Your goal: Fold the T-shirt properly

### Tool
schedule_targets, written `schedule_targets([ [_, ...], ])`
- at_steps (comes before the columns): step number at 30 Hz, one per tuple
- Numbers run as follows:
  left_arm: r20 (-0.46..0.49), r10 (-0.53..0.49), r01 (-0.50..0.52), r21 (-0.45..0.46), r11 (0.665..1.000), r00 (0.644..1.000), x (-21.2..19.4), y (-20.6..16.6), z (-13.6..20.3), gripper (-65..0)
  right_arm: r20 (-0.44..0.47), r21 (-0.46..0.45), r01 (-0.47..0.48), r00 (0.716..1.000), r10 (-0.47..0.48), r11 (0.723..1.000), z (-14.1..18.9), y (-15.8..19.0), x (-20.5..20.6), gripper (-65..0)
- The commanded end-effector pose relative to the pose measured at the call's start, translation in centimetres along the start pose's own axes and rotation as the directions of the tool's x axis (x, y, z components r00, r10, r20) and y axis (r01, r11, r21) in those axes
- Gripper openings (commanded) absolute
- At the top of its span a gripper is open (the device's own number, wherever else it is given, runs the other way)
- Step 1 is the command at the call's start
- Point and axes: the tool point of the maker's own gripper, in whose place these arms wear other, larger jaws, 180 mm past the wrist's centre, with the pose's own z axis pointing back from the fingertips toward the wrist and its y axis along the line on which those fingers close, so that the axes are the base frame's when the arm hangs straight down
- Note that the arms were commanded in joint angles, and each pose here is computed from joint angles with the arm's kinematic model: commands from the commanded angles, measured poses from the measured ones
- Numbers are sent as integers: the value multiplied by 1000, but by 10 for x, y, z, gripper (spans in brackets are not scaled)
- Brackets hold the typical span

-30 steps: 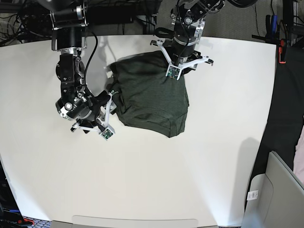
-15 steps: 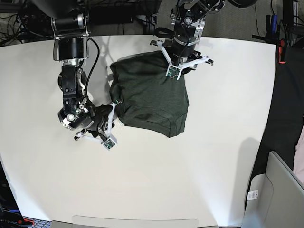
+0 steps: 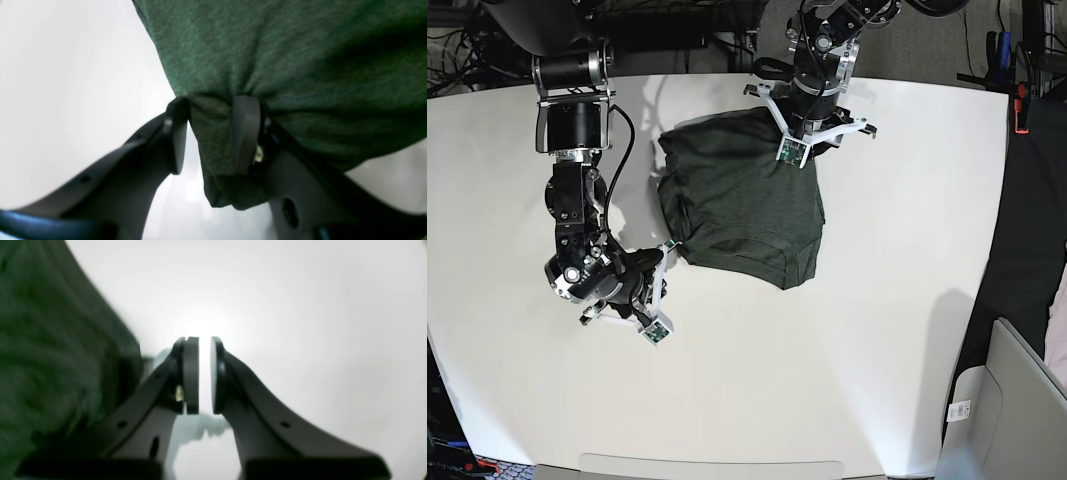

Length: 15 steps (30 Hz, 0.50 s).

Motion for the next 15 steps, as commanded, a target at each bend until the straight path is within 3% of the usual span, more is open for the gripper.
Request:
schedule_targets([
  [1, -15, 6, -5, 7, 1000, 1000, -2, 3, 1, -448, 34, -21, -11, 999, 11, 1000, 8, -7, 14, -539],
  [5, -14, 5, -5, 8, 1000, 1000, -2, 4, 1, -448, 19, -31, -19, 1000, 19, 999, 13, -4, 3, -392],
  [8, -13, 5, -5, 5, 1000, 1000, -1, 3, 1, -448, -12, -41, -36, 999, 35, 999, 10, -7, -3, -380],
  [12, -12, 3, -3, 4, 1000, 1000, -1, 2, 1, -448, -60, -52, -177, 983, 174, 983, -4, 8, 2, -379],
  [15, -12, 2, -2, 3, 1000, 1000, -1, 2, 1, -448, -74, -33, -223, 973, 220, 974, -12, 18, 2, -379],
])
